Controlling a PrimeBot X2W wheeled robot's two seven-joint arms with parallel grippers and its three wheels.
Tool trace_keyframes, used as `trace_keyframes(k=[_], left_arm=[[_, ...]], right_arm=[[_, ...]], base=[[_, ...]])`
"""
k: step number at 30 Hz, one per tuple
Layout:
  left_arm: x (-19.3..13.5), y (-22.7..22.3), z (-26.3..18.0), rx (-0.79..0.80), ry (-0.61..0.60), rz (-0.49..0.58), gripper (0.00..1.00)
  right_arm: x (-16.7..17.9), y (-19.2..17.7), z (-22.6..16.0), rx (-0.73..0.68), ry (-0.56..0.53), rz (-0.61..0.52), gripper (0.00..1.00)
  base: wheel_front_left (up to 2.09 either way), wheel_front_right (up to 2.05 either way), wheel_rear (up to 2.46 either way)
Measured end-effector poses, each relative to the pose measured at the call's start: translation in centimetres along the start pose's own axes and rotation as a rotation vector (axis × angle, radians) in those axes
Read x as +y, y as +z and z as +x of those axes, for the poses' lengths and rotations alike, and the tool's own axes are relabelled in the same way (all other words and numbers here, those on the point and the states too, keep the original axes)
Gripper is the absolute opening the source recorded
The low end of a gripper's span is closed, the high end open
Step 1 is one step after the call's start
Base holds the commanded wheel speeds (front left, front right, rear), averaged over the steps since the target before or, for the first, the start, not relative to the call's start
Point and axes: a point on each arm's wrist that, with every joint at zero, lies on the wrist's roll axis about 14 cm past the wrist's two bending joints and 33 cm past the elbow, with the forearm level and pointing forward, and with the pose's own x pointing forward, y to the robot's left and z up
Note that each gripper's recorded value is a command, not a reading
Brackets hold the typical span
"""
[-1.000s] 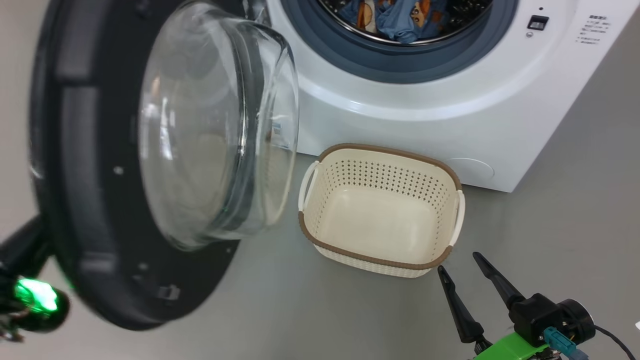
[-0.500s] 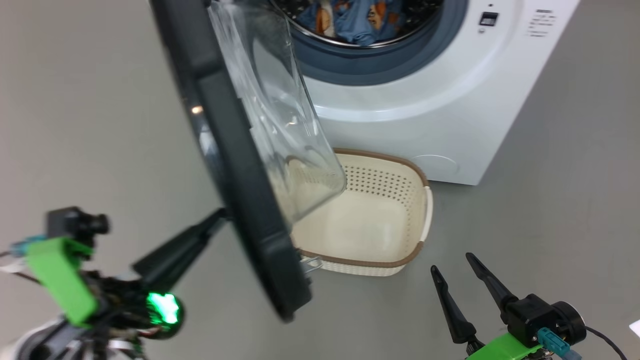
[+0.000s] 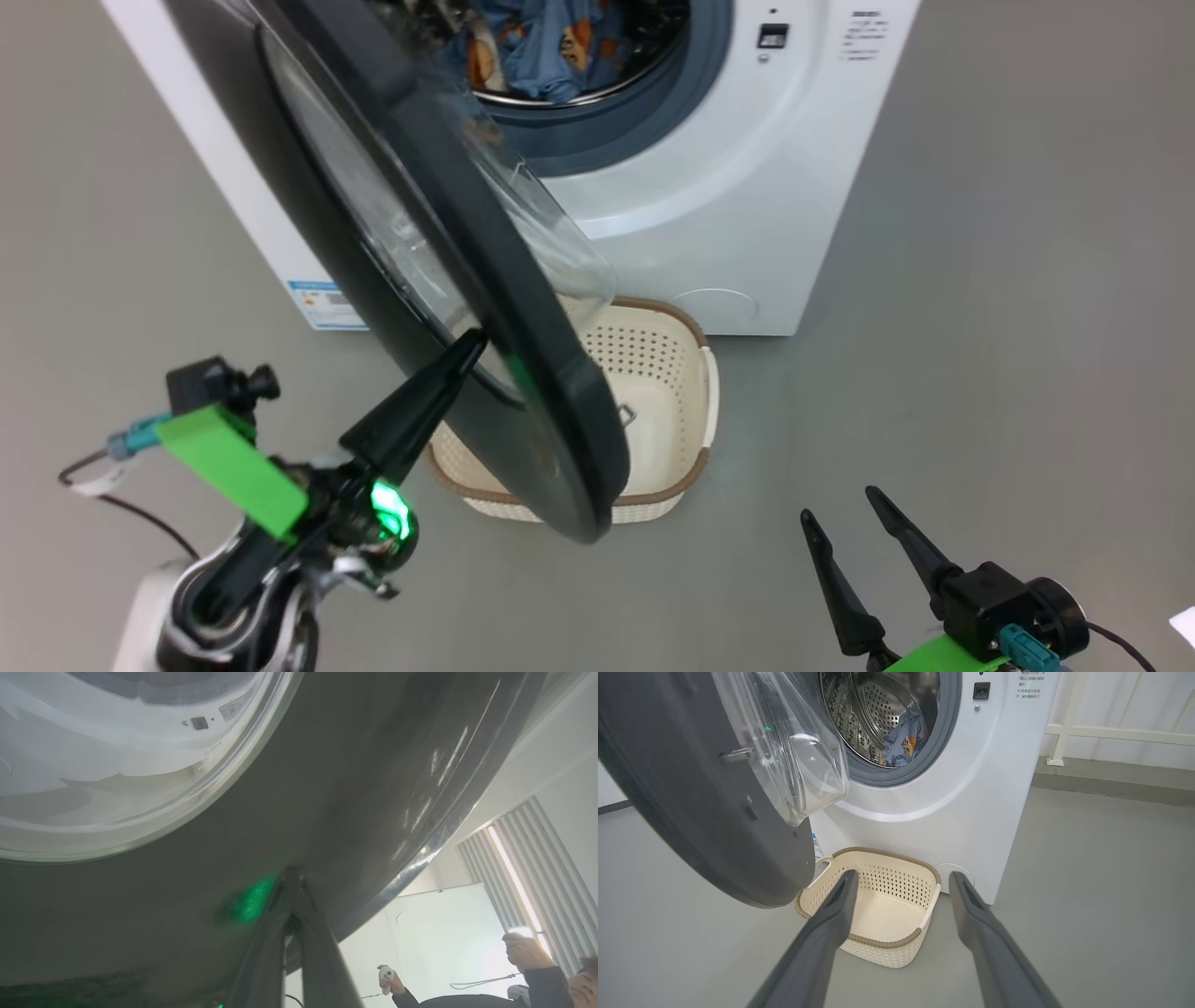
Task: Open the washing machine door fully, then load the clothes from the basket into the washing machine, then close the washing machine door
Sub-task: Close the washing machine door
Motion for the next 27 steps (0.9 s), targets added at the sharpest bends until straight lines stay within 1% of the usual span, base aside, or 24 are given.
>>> trace_keyframes(k=[8, 13, 27], left_arm=[[0.3, -1.6, 4.6, 0.042, -0.014, 0.038, 0.0], [1.0, -2.3, 6.8, 0.072, 0.006, 0.068, 0.0], [2.0, -3.1, 10.8, 0.086, 0.032, 0.066, 0.0]], right_arm=[[-1.1, 0.4, -1.2, -0.01, -0.045, -0.001, 1.0], [-1.1, 0.5, -1.6, -0.011, -0.051, 0.006, 1.0], [-2.8, 1.2, -3.6, -0.034, -0.127, 0.024, 1.0]], base=[[0.0, 0.0, 0.0], [0.0, 0.0, 0.0], [0.0, 0.0, 0.0]])
